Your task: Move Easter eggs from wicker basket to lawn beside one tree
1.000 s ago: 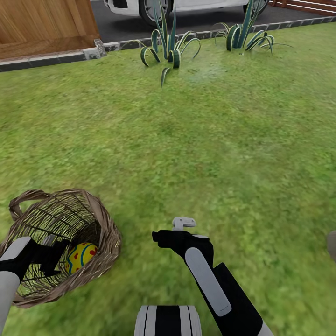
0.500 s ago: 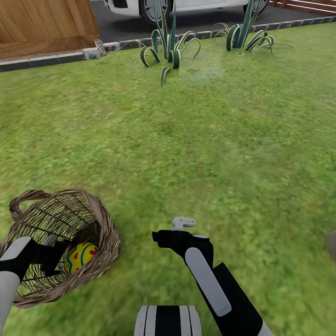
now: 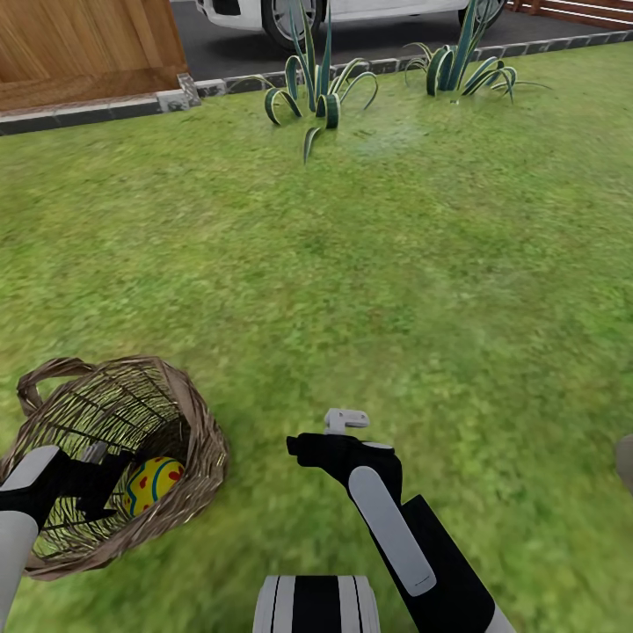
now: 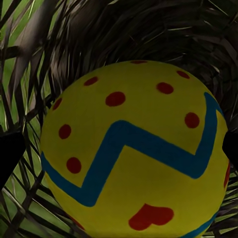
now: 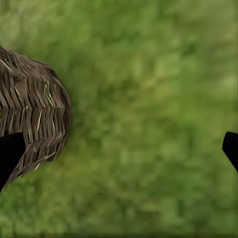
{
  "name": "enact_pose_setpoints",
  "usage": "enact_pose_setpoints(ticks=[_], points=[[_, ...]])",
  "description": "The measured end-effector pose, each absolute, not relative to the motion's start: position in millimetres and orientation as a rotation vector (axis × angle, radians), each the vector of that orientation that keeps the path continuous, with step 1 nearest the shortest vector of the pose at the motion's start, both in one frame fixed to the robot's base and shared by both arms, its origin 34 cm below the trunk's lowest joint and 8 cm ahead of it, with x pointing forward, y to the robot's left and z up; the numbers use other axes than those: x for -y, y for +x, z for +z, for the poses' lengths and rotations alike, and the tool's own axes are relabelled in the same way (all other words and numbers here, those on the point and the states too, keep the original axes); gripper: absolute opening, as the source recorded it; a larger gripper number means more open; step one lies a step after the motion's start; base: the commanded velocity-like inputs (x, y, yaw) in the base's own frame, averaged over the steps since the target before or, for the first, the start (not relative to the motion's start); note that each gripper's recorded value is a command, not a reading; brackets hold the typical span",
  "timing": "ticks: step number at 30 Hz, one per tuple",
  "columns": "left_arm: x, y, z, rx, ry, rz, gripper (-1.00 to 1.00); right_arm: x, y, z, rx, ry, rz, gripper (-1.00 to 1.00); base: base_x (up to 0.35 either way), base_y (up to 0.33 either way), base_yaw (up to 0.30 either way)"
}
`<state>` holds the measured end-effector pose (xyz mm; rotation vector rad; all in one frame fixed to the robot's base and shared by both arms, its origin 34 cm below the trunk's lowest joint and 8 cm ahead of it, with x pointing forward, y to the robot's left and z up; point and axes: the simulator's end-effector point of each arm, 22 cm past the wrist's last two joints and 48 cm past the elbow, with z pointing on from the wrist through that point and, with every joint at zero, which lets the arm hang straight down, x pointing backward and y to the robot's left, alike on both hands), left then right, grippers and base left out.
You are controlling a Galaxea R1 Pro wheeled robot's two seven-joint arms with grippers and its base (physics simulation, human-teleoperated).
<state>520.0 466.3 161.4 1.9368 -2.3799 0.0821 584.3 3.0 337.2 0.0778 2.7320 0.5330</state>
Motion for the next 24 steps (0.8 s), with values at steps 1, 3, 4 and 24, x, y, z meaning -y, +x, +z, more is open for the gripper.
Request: enact_pose_setpoints(ticks=[1, 3, 4, 24], points=[[-466.3, 520.4, 161.6, 2.381, 1.936, 0.082, 1.0, -3.0, 584.3, 337.2, -2.732, 0.078, 0.533, 1.0, 0.0, 0.0, 0.0], [-466.2, 520.9, 161.7, 2.382, 1.936, 0.084, 1.0, -3.0, 584.3, 337.2, -2.732, 0.078, 0.533, 1.0, 0.0, 0.0, 0.0], [-466.1, 521.0, 161.7, 2.382, 1.935, 0.084, 1.0, -3.0, 584.3, 337.2, -2.732, 0.078, 0.533, 1.0, 0.0, 0.0, 0.0], [-458.5, 525.2, 163.6, 2.401, 1.892, 0.131, 1.0, -3.1, 584.3, 337.2, -2.732, 0.078, 0.533, 1.0, 0.0, 0.0, 0.0]])
